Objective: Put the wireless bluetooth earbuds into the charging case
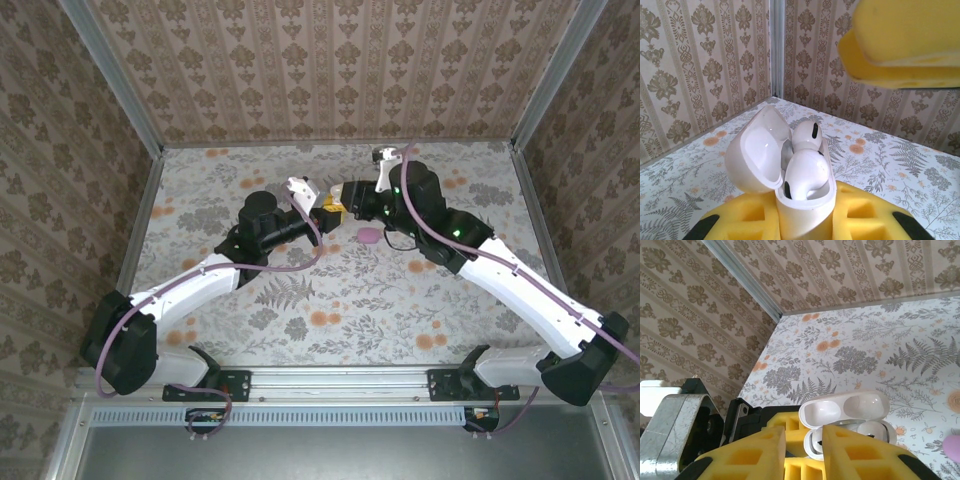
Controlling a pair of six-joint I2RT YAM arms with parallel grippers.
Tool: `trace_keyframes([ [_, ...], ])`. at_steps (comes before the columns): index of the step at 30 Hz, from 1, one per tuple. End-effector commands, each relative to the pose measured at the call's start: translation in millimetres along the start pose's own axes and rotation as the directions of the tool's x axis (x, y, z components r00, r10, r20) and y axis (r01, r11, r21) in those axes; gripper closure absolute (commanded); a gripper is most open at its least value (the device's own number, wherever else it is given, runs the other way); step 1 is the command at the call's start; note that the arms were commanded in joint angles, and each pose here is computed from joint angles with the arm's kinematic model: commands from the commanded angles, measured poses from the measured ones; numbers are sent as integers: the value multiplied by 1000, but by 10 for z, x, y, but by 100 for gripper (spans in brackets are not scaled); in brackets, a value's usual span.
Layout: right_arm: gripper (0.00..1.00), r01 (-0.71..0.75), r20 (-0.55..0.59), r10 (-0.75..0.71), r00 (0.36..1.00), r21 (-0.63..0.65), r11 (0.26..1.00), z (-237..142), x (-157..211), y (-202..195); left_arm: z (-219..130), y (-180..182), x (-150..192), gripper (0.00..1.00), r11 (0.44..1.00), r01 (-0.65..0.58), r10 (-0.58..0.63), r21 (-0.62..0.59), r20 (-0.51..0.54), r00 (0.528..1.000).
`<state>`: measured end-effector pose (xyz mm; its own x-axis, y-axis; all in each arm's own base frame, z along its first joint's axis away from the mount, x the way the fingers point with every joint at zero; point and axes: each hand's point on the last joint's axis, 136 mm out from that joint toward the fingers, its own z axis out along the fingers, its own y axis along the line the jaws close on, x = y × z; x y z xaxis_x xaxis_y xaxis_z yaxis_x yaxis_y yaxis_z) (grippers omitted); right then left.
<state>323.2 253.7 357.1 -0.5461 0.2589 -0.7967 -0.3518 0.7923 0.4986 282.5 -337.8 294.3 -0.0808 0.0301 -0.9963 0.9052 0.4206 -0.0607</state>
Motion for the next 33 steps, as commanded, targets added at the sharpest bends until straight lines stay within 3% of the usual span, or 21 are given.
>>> trace_keyframes([
  [1, 76, -1, -51, 1, 999, -4, 1000, -86, 5, -36, -58, -80, -157, 89, 999, -46, 45, 21, 34, 998],
  [10, 79, -7, -160, -2, 987, -56, 998, 59, 164, 36, -54, -76, -166, 89, 998, -52, 51, 23, 35, 998],
  [33, 76, -10, -188, 1, 982, -43, 999, 164, 200, 25, -70, -79, -152, 89, 998, -54, 53, 20, 29, 998],
])
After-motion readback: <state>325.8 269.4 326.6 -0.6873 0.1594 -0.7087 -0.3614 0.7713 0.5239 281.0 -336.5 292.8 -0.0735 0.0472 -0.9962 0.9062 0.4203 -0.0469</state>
